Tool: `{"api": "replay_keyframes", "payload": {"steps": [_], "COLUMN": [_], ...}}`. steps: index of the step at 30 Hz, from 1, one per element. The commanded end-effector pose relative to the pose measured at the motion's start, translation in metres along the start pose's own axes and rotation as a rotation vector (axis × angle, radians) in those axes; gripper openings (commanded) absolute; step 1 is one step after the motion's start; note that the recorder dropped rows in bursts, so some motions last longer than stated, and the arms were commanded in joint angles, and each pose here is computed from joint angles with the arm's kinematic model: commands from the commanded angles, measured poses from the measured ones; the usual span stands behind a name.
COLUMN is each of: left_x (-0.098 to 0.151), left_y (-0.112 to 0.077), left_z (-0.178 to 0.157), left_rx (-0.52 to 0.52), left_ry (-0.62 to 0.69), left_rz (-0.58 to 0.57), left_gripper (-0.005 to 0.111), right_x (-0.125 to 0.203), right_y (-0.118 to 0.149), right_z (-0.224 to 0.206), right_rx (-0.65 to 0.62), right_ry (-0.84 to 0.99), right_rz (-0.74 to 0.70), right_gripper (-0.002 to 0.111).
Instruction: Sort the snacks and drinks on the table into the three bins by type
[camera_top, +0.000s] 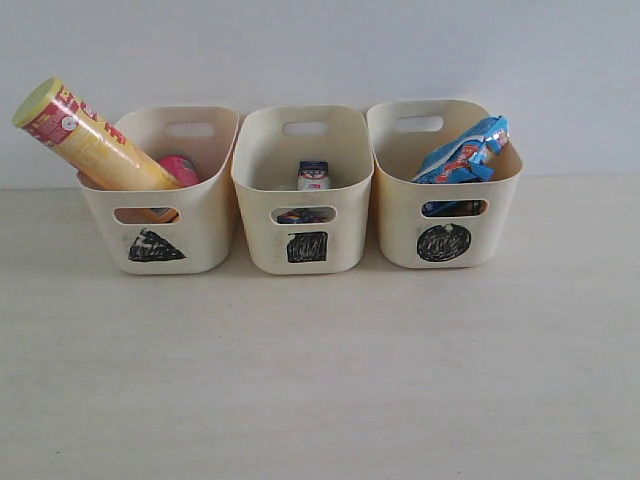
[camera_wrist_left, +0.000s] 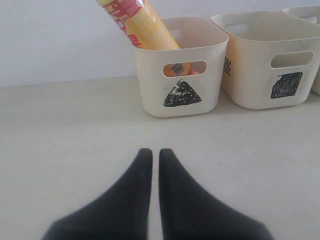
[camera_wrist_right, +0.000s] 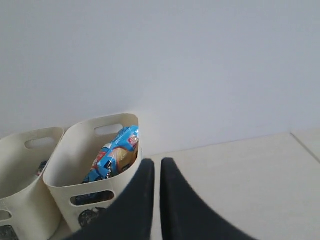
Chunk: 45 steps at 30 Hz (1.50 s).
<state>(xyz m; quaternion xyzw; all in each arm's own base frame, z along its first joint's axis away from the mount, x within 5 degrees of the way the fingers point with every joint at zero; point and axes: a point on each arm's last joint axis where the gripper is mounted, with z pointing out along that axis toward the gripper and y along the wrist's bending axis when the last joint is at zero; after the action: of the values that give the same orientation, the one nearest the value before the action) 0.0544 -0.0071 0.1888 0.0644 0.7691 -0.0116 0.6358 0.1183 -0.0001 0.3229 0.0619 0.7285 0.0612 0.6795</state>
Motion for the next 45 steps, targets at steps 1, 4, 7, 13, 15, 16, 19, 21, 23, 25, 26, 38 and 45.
{"api": "replay_keyframes", "payload": {"steps": [1, 4, 7, 13, 15, 16, 19, 21, 23, 25, 26, 38, 45], "left_x": [0.001, 0.001, 0.001, 0.001, 0.001, 0.001, 0.001, 0.001, 0.001, 0.001, 0.001, 0.001, 0.001], "left_y": [0.000, 0.000, 0.000, 0.000, 0.000, 0.000, 0.000, 0.000, 0.000, 0.000, 0.000, 0.000, 0.000], "left_z": [0.000, 0.000, 0.000, 0.000, 0.000, 0.000, 0.000, 0.000, 0.000, 0.000, 0.000, 0.000, 0.000], "left_rx": [0.002, 0.002, 0.002, 0.002, 0.002, 0.002, 0.002, 0.002, 0.002, 0.002, 0.002, 0.002, 0.002], "left_ry": [0.000, 0.000, 0.000, 0.000, 0.000, 0.000, 0.000, 0.000, 0.000, 0.000, 0.000, 0.000, 0.000], "left_rz": [-0.001, -0.001, -0.001, -0.001, -0.001, -0.001, -0.001, -0.001, -0.001, -0.001, -0.001, -0.001, -0.001], "left_gripper": [0.004, 0.004, 0.004, 0.004, 0.004, 0.004, 0.004, 0.004, 0.004, 0.004, 0.004, 0.004, 0.004], "right_x": [-0.005, 0.008, 0.034, 0.083, 0.103, 0.109, 0.129, 0.137, 0.139, 0.143, 0.143, 0.144, 0.144], "right_y": [0.000, -0.002, -0.005, -0.014, -0.018, -0.019, -0.023, -0.024, -0.025, -0.025, -0.025, -0.025, -0.025], "right_z": [-0.019, -0.033, -0.043, -0.051, -0.052, -0.053, -0.055, -0.054, -0.054, -0.055, -0.055, -0.055, -0.055], "right_rx": [0.014, 0.011, 0.007, 0.013, 0.026, 0.031, 0.039, 0.042, 0.041, 0.040, 0.040, 0.038, 0.038], "right_ry": [-0.061, -0.033, 0.005, 0.062, 0.094, 0.098, 0.097, 0.117, 0.147, 0.193, 0.193, 0.196, 0.196], "right_rz": [-0.275, -0.346, -0.301, -0.112, -0.064, -0.045, -0.022, -0.026, -0.085, -0.137, -0.137, -0.162, -0.160], "right_gripper": [0.001, 0.001, 0.001, 0.001, 0.001, 0.001, 0.001, 0.001, 0.001, 0.001, 0.001, 0.001, 0.001]}}
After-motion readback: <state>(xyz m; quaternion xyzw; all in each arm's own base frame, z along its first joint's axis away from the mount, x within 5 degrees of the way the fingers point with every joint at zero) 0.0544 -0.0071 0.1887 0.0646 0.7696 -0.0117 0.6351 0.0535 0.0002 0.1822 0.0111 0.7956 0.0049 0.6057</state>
